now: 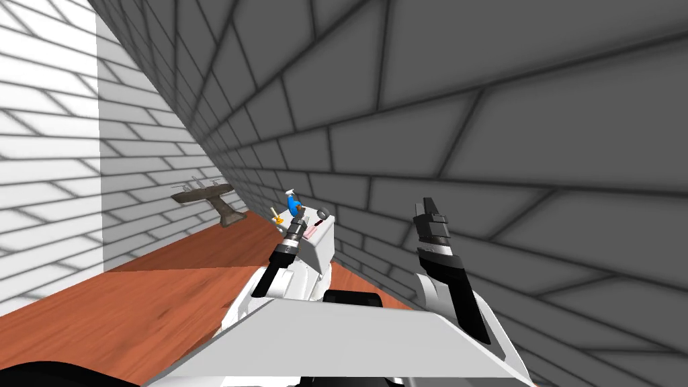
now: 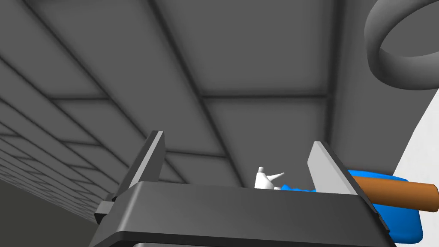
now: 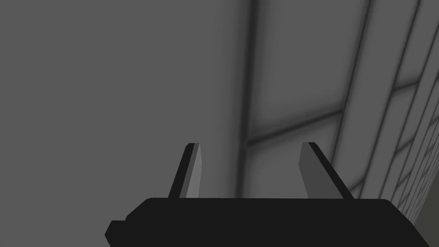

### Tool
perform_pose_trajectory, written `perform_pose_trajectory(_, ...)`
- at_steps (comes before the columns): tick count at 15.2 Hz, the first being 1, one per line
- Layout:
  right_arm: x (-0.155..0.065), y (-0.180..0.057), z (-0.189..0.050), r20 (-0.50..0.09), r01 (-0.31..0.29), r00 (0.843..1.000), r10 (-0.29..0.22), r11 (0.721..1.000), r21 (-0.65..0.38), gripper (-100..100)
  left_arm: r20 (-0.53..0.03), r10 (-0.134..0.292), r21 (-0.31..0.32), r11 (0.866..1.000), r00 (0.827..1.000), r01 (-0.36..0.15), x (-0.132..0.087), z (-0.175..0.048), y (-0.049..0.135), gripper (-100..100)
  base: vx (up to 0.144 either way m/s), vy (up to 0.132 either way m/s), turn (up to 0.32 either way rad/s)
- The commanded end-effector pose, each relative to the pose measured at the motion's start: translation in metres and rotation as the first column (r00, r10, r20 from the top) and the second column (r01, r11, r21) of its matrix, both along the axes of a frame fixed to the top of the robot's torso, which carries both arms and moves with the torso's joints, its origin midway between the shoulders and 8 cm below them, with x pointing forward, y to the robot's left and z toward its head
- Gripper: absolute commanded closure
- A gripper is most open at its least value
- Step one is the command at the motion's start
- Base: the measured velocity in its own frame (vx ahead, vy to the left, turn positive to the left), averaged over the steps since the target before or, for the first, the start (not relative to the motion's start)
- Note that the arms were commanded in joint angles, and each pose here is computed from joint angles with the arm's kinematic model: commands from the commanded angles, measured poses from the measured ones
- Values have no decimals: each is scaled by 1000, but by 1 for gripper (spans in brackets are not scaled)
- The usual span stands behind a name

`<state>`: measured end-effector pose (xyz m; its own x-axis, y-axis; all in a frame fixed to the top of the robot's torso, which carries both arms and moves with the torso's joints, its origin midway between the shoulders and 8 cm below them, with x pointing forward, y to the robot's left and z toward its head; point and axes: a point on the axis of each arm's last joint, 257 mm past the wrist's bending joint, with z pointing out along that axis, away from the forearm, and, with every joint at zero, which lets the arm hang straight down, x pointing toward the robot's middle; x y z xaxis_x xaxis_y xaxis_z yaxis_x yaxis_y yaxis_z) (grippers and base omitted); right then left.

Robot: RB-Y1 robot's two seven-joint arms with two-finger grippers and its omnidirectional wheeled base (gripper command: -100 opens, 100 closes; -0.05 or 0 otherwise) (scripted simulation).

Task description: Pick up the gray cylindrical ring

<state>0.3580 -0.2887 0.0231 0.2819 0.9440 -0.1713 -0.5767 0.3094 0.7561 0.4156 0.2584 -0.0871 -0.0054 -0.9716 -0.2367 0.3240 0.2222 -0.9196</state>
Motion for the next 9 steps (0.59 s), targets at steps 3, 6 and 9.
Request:
perform_pose_trajectory(3, 0, 0, 0, 0, 0, 1000, 0, 1000, 0, 0, -78, 42, 6, 999, 996, -42, 12, -24, 11, -100, 51, -3, -161)
perform_pose_trajectory(6, 0, 0, 0, 0, 0, 1000, 0, 1000, 0, 0, -129, 71, 5, 997, 989, -71, 18, -39, 18, -100, 50, 0, -143)
perform_pose_trajectory(9, 0, 0, 0, 0, 0, 1000, 0, 1000, 0, 0, -175, 97, 3, 995, 980, -98, 24, -54, 24, -100, 51, 4, -143)
